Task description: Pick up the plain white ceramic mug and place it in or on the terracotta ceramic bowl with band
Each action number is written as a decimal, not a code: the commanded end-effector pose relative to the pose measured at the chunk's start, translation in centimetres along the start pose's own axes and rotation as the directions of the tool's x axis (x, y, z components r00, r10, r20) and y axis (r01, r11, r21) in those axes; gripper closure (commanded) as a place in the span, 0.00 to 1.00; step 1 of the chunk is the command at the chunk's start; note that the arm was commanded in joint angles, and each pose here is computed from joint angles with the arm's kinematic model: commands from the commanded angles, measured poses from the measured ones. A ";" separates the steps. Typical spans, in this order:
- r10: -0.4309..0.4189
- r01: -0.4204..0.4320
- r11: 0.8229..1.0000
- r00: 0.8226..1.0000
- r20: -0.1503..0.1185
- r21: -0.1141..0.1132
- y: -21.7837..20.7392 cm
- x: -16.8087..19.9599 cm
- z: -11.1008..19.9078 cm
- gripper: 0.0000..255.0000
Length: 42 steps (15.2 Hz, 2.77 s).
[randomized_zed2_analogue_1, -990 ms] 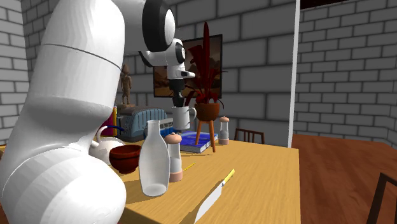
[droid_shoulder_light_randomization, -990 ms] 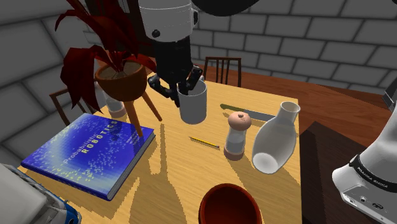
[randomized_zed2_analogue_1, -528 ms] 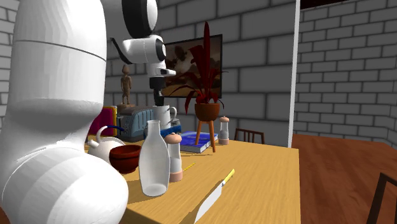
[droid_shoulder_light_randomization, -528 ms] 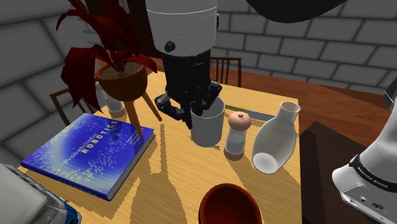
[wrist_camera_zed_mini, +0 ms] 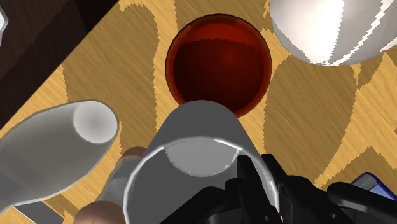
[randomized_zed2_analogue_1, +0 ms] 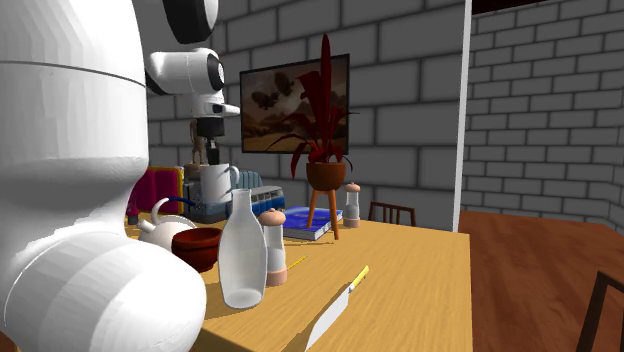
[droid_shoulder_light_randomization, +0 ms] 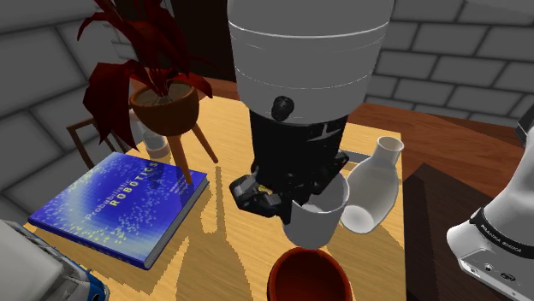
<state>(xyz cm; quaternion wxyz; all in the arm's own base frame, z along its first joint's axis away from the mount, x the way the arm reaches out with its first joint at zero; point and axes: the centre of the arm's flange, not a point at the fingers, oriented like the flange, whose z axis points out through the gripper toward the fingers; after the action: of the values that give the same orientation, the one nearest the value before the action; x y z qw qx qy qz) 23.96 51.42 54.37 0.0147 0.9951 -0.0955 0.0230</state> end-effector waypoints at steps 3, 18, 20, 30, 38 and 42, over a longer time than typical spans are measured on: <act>0.001 -0.001 1.000 1.000 0.000 0.000 -0.2 -3.3 0.8 1.00; 0.001 -0.001 1.000 1.000 0.000 0.000 -0.4 -3.7 8.7 1.00; 0.001 -0.001 1.000 1.000 0.000 0.000 -0.4 -3.8 9.2 1.00; 0.001 -0.001 1.000 1.000 0.000 0.000 -0.4 -3.8 9.1 0.00; 0.001 -0.001 1.000 1.000 0.000 0.000 -0.4 -3.8 4.2 0.00; 0.001 -0.001 1.000 1.000 0.000 0.000 -0.4 -3.8 4.2 0.00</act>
<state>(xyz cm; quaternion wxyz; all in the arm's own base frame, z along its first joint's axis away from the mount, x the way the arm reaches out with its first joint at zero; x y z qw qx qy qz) 20.54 52.40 49.99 0.0146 0.9950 -0.0961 0.0231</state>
